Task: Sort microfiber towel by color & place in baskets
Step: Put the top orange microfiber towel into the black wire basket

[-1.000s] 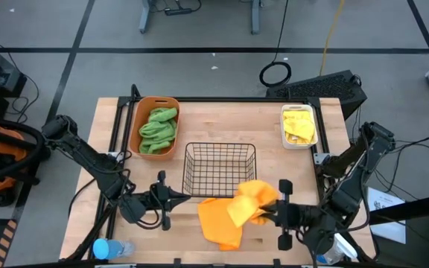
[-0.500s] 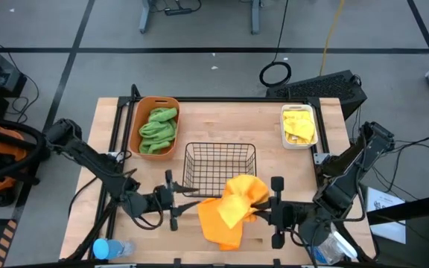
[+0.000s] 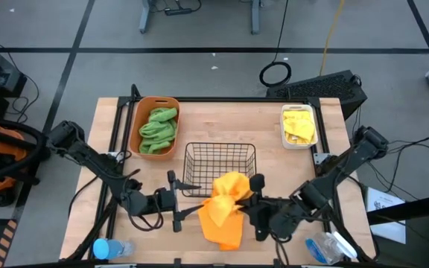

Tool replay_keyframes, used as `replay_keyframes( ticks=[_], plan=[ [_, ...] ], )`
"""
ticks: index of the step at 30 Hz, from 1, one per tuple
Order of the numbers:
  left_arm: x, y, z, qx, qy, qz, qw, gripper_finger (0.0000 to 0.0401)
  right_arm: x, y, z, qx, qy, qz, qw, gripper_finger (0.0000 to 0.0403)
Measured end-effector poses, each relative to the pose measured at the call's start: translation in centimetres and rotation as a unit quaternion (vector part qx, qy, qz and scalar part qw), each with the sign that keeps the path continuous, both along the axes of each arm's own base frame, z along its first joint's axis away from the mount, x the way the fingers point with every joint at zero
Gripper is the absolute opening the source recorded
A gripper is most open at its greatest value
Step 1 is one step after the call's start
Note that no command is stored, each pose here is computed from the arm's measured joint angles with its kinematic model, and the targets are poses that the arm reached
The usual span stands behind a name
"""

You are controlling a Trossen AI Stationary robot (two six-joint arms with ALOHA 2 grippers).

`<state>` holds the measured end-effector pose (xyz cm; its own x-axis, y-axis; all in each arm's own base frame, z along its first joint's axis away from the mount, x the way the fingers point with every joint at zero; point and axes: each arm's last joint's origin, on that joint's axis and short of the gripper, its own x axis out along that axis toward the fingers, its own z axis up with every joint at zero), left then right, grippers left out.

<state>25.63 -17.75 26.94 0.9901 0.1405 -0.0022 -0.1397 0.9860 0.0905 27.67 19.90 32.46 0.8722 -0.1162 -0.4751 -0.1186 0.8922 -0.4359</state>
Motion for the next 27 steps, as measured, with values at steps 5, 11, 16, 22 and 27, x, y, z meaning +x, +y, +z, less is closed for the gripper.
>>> replay_keyframes(
  ticks=[5,11,16,22,27],
  plan=[
    [0.3,0.4,-0.1,0.005,0.005,0.002,1.000,0.0272,1.1,-0.8,-0.5,-0.005,0.005,-0.008,1.000,0.0006],
    [0.9,0.8,-0.5,0.005,0.012,-0.006,1.000,0.0272,2.5,-2.2,-0.3,0.007,-0.012,-0.037,0.999,0.0006],
    [1.1,0.9,-1.3,0.013,0.037,-0.002,0.999,0.0272,3.1,-3.5,-0.4,0.002,-0.004,-0.058,0.998,0.0006],
    [0.7,0.5,-1.9,0.022,0.064,-0.010,0.998,0.0272,3.6,-5.7,-1.1,0.013,0.025,-0.109,0.994,0.0006],
    [0.3,0.0,-2.0,0.027,0.069,-0.017,0.997,0.0272,3.9,-7.2,-1.6,0.027,0.045,-0.152,0.987,0.0006]
  ],
)
